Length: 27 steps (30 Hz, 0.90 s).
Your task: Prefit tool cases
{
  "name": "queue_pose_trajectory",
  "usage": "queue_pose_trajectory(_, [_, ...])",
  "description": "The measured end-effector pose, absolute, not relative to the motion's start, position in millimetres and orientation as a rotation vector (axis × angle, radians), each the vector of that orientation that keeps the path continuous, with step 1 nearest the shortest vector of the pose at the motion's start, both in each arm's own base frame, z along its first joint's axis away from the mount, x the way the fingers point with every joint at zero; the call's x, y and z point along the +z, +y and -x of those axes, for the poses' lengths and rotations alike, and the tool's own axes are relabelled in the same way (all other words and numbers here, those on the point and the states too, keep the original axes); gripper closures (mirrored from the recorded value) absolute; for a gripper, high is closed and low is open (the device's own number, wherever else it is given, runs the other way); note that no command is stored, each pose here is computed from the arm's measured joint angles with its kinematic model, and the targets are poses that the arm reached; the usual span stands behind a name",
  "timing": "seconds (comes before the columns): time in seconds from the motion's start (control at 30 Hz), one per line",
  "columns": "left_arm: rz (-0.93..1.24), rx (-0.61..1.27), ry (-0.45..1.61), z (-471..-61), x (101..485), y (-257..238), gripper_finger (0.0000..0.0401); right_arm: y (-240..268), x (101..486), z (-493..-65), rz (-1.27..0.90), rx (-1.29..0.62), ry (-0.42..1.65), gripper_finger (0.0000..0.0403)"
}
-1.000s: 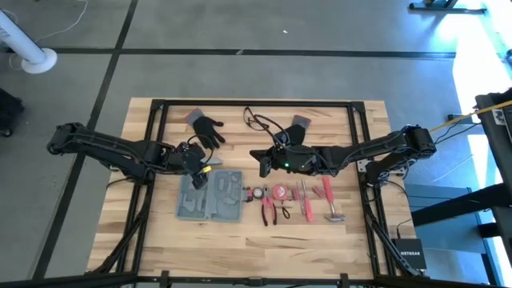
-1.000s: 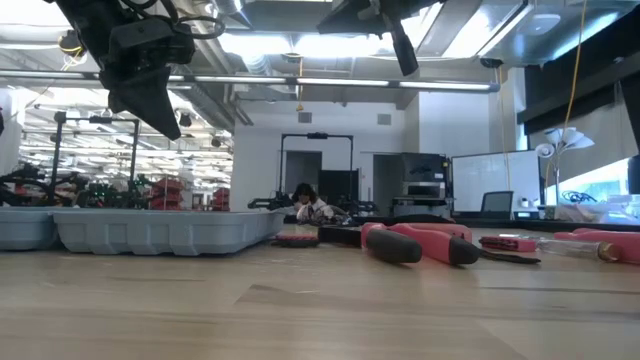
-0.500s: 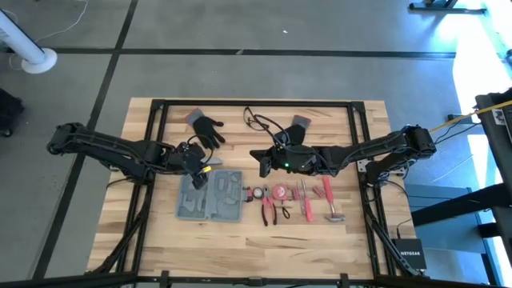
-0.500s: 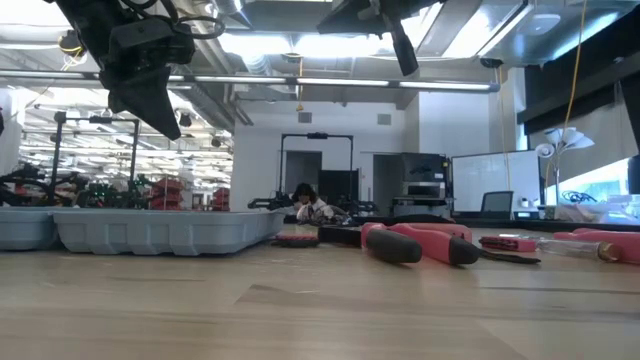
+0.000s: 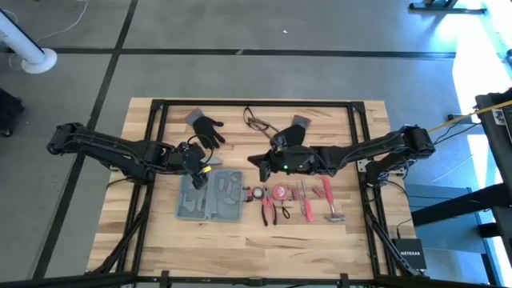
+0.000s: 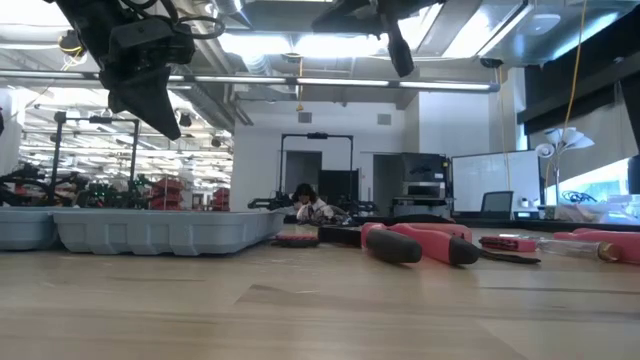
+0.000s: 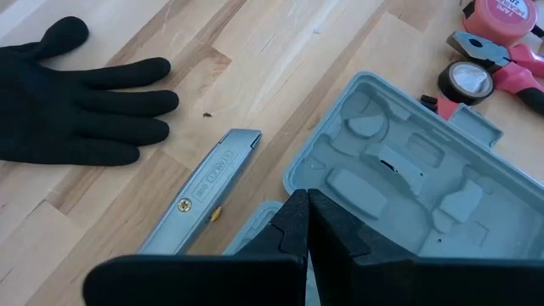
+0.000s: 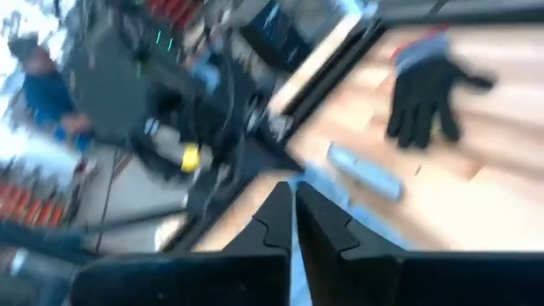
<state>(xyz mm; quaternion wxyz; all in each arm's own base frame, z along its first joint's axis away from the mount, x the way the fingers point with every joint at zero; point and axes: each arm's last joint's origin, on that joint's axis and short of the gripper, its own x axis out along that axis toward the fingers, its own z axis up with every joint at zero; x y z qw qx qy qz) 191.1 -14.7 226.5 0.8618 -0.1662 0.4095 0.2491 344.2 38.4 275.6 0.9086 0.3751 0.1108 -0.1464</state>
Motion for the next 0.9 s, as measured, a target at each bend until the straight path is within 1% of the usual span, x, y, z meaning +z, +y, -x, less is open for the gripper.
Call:
queue_pose_trajectory(0.1, [0.347,0.522,0.859,-191.1,226.5,-14.7,0.0401,42.5,257.3,-350.4,-0.771,-0.234,0.354,0.0337])
queue_pose_trajectory(0.2, [0.343,0.520,0.860,-191.1,226.5,-14.7,0.0401,45.4,235.7,-357.6,-0.721,-0.194,0.463,0.0281])
queue_pose_trajectory(0.3, [0.350,0.523,0.858,-191.1,226.5,-14.6,0.0401,46.5,214.5,-360.5,-0.645,-0.197,0.576,0.0229])
queue_pose_trajectory(0.37, [0.350,0.523,0.859,-191.1,226.5,-14.7,0.0401,46.4,201.6,-360.8,-0.571,-0.203,0.648,0.0208])
queue_pose_trajectory(0.47, [0.350,0.523,0.858,-191.0,226.6,-14.6,0.0401,46.4,183.5,-360.7,-0.481,-0.208,0.745,0.0200])
queue_pose_trajectory(0.63, [0.350,0.523,0.858,-191.1,226.5,-14.6,0.0401,46.5,159.9,-360.9,-0.391,-0.208,0.857,0.0210])
queue_pose_trajectory(0.77, [0.350,0.523,0.858,-191.1,226.5,-14.6,0.0401,47.3,147.1,-362.2,-0.371,-0.188,0.906,0.0214])
queue_pose_trajectory(0.9, [0.354,0.525,0.857,-191.1,226.5,-14.6,0.0401,45.0,139.7,-363.3,-0.327,-0.262,0.900,0.0214])
